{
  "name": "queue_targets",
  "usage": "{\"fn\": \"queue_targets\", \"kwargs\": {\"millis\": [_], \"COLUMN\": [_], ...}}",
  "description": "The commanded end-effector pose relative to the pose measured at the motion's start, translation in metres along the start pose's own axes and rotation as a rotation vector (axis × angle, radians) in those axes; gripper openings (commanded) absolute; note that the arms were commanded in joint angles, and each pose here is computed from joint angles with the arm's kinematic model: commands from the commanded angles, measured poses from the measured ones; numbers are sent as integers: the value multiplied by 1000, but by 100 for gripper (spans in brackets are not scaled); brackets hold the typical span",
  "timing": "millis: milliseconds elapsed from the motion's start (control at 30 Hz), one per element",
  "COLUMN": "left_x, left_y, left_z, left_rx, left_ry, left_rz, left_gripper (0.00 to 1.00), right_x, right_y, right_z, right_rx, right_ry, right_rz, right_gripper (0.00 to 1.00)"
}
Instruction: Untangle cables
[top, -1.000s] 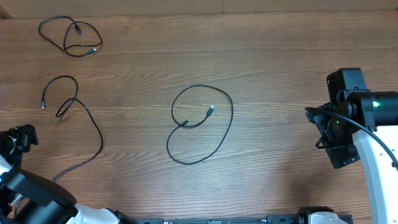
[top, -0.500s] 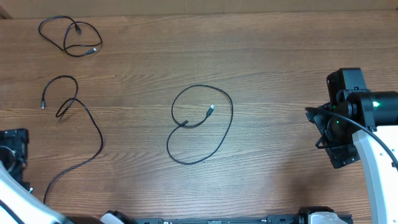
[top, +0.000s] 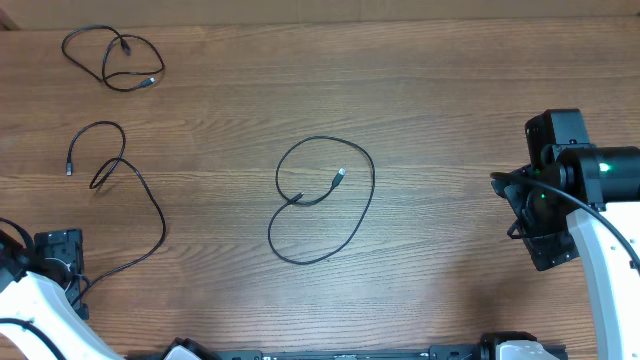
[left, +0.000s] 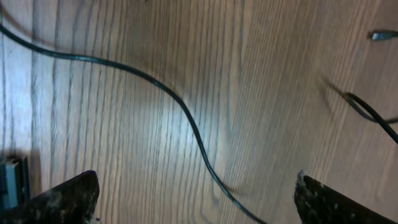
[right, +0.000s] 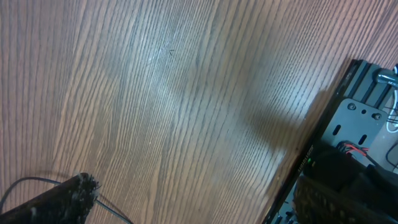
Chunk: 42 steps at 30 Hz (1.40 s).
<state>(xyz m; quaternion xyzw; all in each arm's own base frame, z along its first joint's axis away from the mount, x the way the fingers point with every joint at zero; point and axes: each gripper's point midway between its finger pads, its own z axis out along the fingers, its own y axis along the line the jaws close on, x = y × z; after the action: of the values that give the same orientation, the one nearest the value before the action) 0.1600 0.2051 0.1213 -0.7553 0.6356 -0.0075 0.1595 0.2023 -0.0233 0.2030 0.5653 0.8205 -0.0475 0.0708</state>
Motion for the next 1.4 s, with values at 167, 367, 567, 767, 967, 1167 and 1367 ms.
{"fn": "queue_targets", "kwargs": {"millis": [167, 367, 567, 767, 967, 1167, 1367], "left_x": [-14, -8, -5, -20, -21, -17, -20], "left_y": [6, 15, 20, 26, 35, 30, 24], "left_z": [37, 68, 92, 101, 116, 132, 134], "left_rx": [-90, -171, -220, -268, -316, -291, -259], "left_ry": [-10, 61, 101, 27, 20, 49, 43], "left_rz": [-23, -25, -41, -32, -26, -31, -33], "left_gripper": [100, 100, 100, 100, 100, 98, 72], "right_x": [-3, -3, -3, -3, -3, -3, -3], "right_y": [2, 2, 2, 2, 2, 2, 2], "right_z": [-9, -9, -9, -9, -9, -9, -9], "right_rx": [-36, -35, -35, -36, -36, -36, -35], "right_ry": [-15, -16, -16, -15, -15, -15, -16], "right_rz": [16, 16, 16, 16, 16, 16, 16], "right_gripper": [100, 100, 100, 100, 100, 100, 100]}}
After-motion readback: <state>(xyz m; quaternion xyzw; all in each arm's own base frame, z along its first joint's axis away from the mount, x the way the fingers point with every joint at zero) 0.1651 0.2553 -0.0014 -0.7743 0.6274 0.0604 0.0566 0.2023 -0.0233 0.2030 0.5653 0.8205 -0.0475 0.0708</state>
